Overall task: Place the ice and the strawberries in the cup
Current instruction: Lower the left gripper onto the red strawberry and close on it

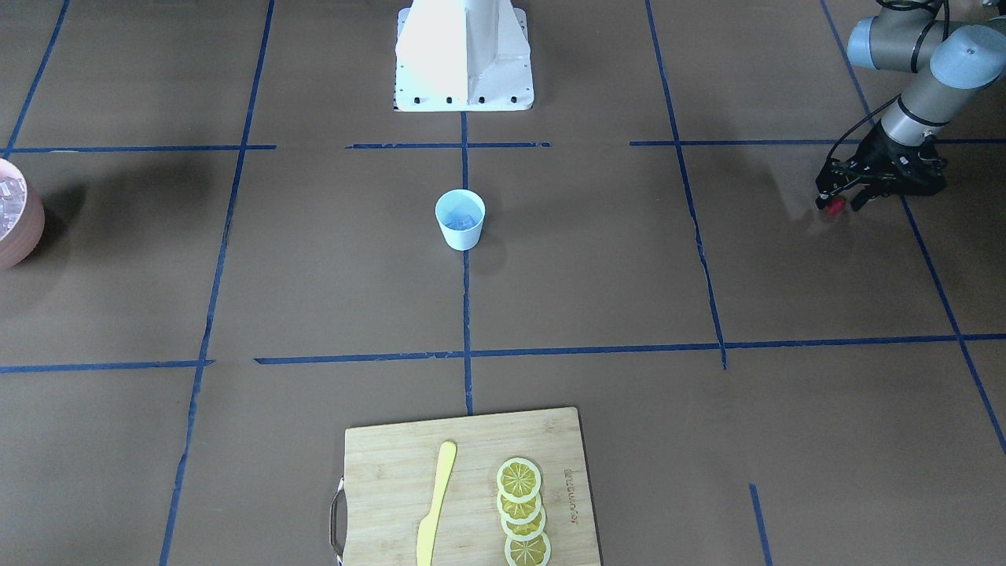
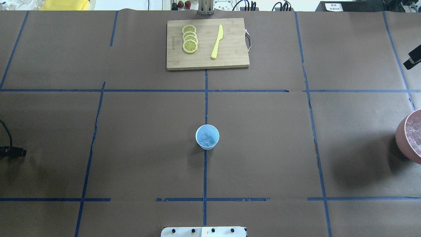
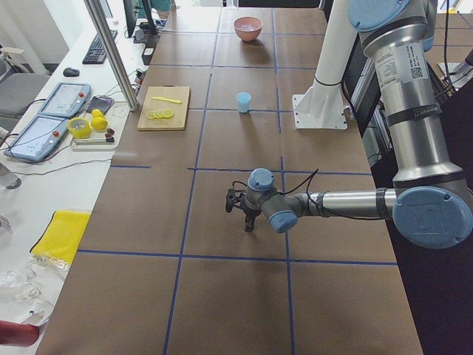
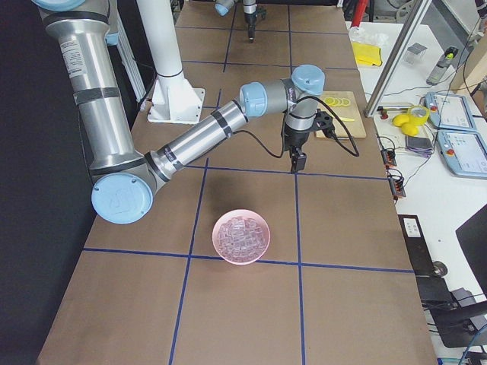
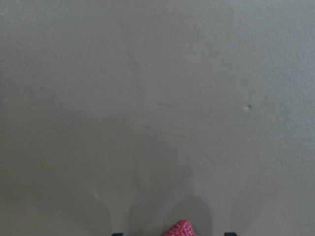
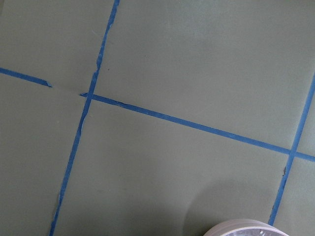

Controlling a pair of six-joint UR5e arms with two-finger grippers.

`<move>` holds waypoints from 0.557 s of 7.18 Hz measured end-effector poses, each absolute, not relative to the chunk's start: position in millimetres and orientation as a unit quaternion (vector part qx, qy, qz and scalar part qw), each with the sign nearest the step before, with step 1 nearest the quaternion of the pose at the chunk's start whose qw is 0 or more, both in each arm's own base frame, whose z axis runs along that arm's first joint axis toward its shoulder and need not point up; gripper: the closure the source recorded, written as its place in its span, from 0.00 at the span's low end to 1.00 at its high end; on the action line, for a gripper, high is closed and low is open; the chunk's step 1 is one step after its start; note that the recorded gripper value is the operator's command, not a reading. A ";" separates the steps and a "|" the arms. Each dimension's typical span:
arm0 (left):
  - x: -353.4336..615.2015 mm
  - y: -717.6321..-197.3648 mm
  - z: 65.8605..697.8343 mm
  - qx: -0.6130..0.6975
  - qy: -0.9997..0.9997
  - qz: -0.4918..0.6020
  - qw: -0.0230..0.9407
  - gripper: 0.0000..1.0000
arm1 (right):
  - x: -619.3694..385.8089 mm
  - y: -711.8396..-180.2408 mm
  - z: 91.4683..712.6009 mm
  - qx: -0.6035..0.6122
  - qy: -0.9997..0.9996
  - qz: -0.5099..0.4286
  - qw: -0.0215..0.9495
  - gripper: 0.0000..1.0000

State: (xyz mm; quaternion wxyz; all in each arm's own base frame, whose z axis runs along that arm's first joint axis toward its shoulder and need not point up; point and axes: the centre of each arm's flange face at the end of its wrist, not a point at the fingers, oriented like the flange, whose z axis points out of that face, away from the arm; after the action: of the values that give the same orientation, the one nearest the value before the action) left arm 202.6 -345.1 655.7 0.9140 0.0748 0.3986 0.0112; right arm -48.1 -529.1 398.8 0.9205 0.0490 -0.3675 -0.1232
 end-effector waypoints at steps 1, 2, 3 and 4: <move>201.5 -343.9 655.1 0.075 0.399 0.012 0.914 1.00 | -48.1 -529.1 398.8 0.049 -0.368 -0.123 0.920 0.01; 199.8 -342.9 650.2 0.077 0.401 0.013 0.913 1.00 | -48.3 -528.9 399.0 0.049 -0.368 -0.123 0.920 0.01; 199.2 -342.4 637.6 0.078 0.412 0.017 0.908 1.00 | -47.7 -528.9 399.3 0.049 -0.368 -0.123 0.920 0.01; 199.3 -342.1 618.7 0.073 0.431 0.025 0.899 1.00 | -43.8 -529.1 400.9 0.049 -0.367 -0.121 0.921 0.00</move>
State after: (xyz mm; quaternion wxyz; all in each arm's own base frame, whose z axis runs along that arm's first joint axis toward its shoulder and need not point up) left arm 199.3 -342.1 618.7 0.8989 0.0728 0.4313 0.0249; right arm -43.8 -529.1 400.9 0.9209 0.0493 -0.3673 -0.1209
